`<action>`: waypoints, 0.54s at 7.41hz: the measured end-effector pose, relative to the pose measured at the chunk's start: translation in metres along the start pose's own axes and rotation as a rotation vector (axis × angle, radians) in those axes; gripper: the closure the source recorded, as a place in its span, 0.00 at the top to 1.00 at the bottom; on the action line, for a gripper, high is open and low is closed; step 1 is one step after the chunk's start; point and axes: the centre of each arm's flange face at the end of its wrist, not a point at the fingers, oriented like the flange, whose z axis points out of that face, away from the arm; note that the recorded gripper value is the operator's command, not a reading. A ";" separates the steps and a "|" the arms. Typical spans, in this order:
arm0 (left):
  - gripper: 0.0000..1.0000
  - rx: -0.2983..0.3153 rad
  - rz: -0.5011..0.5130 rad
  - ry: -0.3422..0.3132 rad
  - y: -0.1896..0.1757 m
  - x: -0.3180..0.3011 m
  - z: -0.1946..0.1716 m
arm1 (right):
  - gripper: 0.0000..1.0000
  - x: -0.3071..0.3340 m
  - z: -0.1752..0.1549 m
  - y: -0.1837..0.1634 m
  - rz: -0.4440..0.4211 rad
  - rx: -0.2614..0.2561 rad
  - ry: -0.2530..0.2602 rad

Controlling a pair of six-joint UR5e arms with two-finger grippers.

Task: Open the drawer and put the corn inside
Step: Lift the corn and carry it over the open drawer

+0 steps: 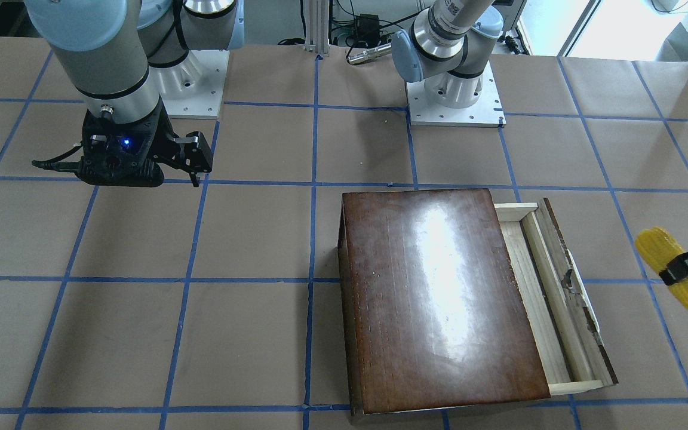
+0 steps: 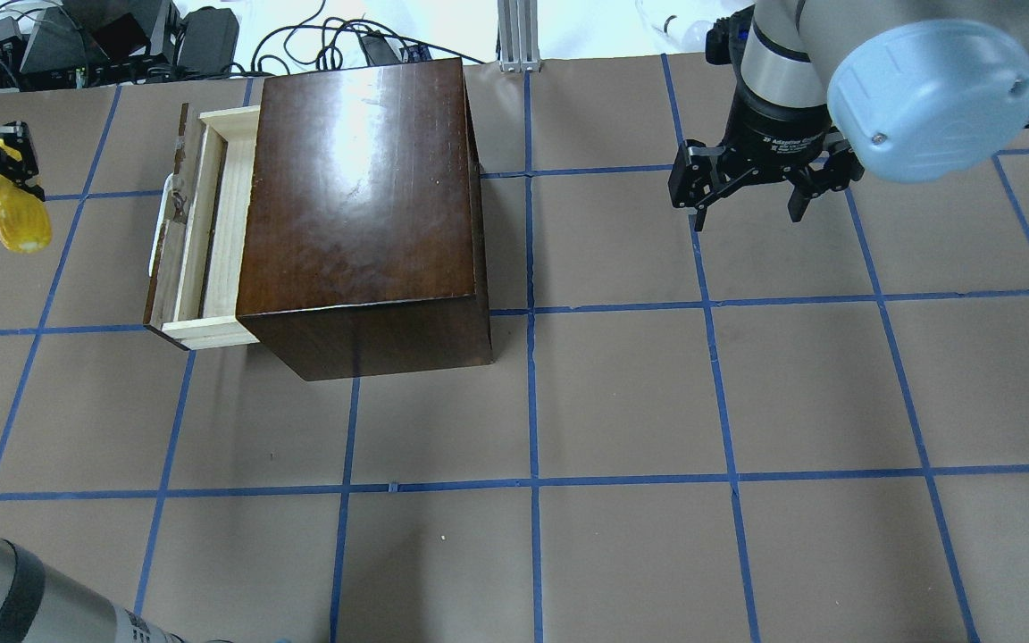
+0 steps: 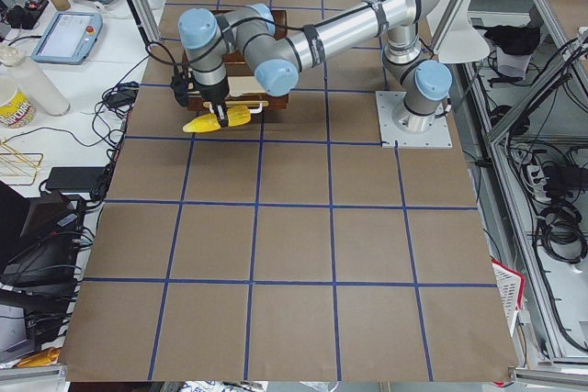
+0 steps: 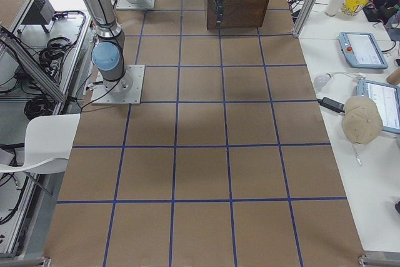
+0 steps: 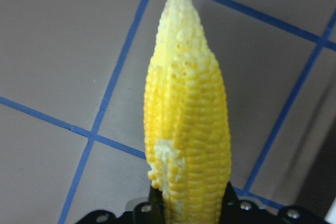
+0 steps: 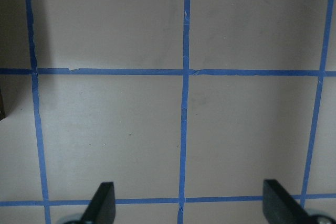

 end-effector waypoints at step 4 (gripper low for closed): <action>0.00 -0.039 0.218 0.067 0.018 0.112 0.011 | 1.00 0.000 0.000 0.000 0.000 -0.001 0.000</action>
